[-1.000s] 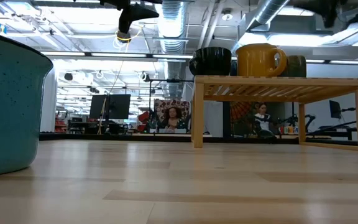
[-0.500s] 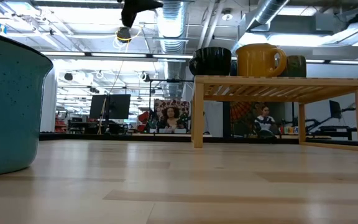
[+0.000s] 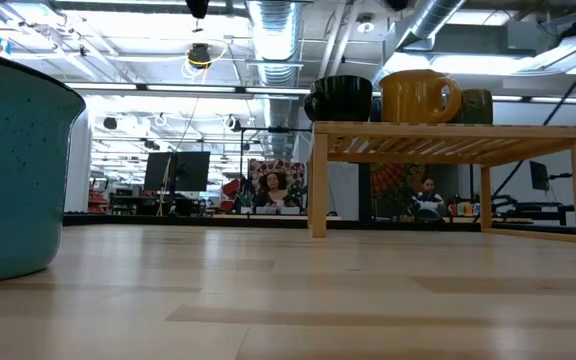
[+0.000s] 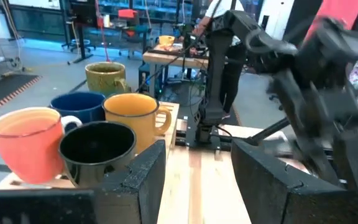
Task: Place coffee mugs
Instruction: Put the blue mug on the shelf
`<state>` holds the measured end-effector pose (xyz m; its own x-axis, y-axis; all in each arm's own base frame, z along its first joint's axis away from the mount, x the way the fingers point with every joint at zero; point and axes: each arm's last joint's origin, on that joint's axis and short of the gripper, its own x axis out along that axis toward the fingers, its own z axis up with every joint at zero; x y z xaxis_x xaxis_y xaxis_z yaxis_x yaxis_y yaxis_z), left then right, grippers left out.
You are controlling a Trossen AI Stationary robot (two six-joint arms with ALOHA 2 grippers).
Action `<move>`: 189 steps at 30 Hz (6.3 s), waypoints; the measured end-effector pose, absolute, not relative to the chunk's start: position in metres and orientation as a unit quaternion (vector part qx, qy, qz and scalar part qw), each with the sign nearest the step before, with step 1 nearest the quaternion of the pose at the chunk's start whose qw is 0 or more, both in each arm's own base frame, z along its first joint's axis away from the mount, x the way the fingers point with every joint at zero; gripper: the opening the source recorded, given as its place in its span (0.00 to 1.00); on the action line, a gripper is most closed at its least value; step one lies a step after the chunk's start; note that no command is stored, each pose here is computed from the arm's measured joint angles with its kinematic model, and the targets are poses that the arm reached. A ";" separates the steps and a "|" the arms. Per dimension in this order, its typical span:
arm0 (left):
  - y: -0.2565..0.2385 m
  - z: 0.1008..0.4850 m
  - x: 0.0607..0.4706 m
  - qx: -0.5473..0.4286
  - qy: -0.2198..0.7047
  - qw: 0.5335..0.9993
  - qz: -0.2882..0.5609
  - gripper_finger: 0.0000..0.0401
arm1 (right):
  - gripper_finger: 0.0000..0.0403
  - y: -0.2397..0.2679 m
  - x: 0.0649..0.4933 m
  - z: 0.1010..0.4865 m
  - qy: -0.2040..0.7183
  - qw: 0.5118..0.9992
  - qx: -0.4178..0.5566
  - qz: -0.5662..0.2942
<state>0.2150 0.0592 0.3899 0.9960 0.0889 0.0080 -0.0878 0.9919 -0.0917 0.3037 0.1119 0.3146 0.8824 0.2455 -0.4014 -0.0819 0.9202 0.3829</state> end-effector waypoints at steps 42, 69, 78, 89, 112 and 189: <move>0.058 0.391 0.213 -0.097 -0.012 0.995 0.034 0.42 | 0.05 0.137 0.487 0.190 0.363 0.912 0.132 0.137; 0.057 0.390 0.213 -0.104 -0.006 0.994 0.028 0.42 | 0.05 0.121 0.431 0.228 0.512 0.854 0.023 0.091; 0.035 0.364 0.214 -0.133 0.135 0.982 -0.013 0.42 | 0.05 0.137 0.352 0.219 0.571 0.816 0.054 0.073; -0.042 0.323 0.235 -0.124 0.344 0.924 -0.114 0.41 | 0.05 0.133 0.262 0.243 0.487 0.856 0.167 -0.054; -0.164 0.254 0.298 0.043 0.646 0.706 -0.287 0.00 | 0.05 0.129 0.253 0.254 0.455 0.877 0.143 -0.064; -0.027 0.277 0.333 0.042 0.347 0.936 0.038 0.00 | 0.05 0.149 0.257 0.257 0.387 0.903 0.180 -0.054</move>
